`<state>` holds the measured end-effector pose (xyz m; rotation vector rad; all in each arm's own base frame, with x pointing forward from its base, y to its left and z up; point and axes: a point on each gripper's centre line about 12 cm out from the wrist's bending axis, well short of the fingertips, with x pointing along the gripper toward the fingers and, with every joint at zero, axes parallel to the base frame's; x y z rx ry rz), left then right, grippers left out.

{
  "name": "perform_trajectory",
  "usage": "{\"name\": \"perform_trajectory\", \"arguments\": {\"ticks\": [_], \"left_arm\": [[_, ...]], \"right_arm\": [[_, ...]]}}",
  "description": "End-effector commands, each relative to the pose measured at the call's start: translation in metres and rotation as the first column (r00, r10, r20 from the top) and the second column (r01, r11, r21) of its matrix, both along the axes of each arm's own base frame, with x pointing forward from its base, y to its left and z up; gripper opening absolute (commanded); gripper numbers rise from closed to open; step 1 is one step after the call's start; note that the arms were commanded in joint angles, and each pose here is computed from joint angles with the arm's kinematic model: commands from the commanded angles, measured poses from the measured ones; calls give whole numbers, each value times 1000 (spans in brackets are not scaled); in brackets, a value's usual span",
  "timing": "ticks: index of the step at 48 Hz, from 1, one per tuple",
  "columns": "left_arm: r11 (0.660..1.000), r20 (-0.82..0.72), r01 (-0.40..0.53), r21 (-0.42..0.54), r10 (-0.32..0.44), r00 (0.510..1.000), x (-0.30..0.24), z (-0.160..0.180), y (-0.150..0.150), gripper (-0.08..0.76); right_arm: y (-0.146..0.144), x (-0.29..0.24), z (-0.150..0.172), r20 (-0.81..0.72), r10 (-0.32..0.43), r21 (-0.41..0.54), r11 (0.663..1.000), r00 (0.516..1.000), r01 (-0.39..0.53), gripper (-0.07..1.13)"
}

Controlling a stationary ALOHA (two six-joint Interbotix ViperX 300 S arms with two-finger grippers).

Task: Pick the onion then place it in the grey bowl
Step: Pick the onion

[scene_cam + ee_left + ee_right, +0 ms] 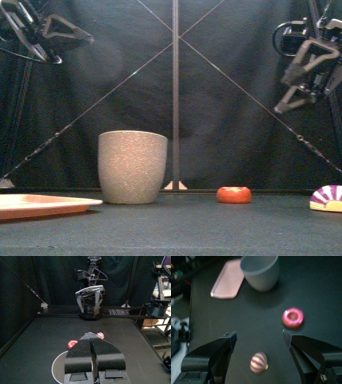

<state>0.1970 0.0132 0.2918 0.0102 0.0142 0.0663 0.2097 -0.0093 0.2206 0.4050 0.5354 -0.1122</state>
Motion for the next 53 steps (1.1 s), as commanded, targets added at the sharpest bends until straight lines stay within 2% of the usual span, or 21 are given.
{"name": "perform_trajectory", "arguments": {"ticks": [1, 7, 16, 33, 44, 53], "left_arm": [[1000, 23, -4, 3, 4, 1000, 1, 8, 1, 19], [1000, 28, -8, 2, 8, 1000, 1, 9, 2, 19], [1000, 28, -8, 2, 8, 1000, 1, 9, 2, 19], [1000, 20, -9, 0, 9, 1000, 1, 6, 2, 19], [1000, 6, -14, 0, 14, 1000, 0, 0, 3, 19], [1000, 5, -17, -1, 17, 1000, 0, -1, 3, 19]], "right_arm": [[9, 0, -9, -138, 51, 61, 997, 989, -43, 1050], [15, -1, -21, -266, 87, 130, 990, 960, -54, 1048], [19, 8, -40, -415, 125, 164, 985, 901, -61, 1046], [23, 42, -76, -575, 172, 95, 985, 800, -144, 1042], [25, 57, -84, -537, 163, 59, 986, 828, -156, 1042], [35, 59, -88, -523, 176, 75, 984, 834, -161, 1041]]}}
